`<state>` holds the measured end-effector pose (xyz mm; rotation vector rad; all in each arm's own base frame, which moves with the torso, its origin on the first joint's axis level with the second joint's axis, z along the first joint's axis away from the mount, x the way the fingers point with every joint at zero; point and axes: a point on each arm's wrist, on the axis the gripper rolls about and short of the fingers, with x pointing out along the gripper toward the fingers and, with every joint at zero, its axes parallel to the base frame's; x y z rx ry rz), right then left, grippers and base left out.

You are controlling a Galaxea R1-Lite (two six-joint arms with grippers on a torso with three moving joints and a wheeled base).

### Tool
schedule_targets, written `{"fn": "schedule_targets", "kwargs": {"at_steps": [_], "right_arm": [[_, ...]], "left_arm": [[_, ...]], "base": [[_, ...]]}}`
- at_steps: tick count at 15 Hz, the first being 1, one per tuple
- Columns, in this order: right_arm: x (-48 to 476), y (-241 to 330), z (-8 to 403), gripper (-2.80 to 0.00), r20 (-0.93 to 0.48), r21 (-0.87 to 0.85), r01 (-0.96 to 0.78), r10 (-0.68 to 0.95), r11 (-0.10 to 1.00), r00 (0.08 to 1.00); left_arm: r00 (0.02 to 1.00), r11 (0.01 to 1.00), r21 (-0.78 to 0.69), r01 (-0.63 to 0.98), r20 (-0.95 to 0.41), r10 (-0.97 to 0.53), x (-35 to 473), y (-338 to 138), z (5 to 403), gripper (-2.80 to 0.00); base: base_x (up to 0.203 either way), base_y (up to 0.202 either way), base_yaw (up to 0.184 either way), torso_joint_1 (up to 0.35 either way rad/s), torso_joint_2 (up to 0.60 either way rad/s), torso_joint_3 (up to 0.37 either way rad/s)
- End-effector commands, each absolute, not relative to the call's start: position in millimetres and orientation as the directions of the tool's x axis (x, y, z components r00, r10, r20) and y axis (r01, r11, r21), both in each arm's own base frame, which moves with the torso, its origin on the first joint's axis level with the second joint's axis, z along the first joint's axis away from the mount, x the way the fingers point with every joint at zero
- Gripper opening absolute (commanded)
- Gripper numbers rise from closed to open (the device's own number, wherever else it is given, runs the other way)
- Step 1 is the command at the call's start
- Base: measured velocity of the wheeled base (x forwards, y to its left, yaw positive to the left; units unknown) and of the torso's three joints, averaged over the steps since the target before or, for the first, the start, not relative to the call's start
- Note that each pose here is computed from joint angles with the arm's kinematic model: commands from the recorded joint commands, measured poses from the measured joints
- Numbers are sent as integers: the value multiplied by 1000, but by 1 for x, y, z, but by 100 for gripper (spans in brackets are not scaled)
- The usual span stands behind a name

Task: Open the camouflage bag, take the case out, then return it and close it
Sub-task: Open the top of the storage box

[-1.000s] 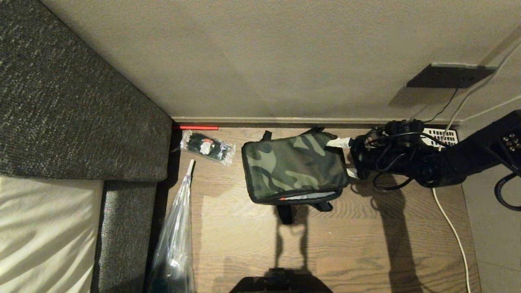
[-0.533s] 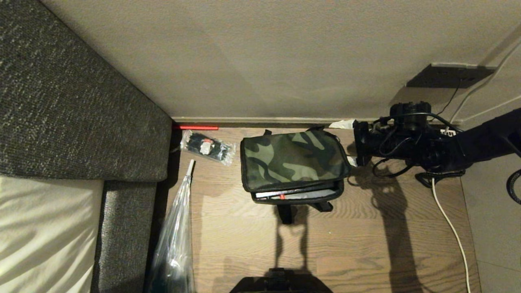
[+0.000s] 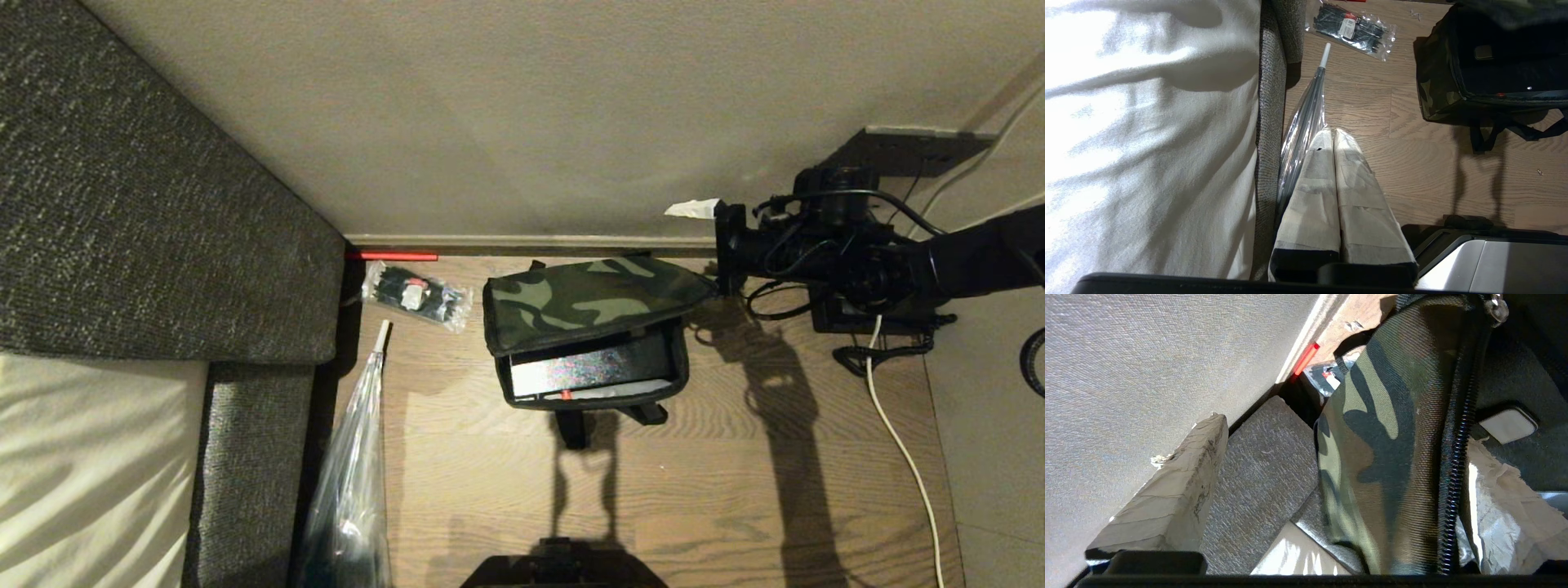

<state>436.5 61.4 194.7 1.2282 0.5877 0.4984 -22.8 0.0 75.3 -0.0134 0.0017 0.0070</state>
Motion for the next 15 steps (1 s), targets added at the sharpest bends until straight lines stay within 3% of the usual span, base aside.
{"fn": "schedule_targets", "kwargs": {"at_steps": [1,15], "right_arm": [[437,60,198,0,-133,963,-55,646,263,752],[438,49,219,0,51,879,-332,625,342,779]], "left_arm": [[1000,1000,-14,-8,-3,8,-23,0,75,-280],[1000,1000,-14,-8,-4,8,-23,0,75,-280]], "base": [[0,0,0,0,0,0],[0,0,0,0,0,0]]}}
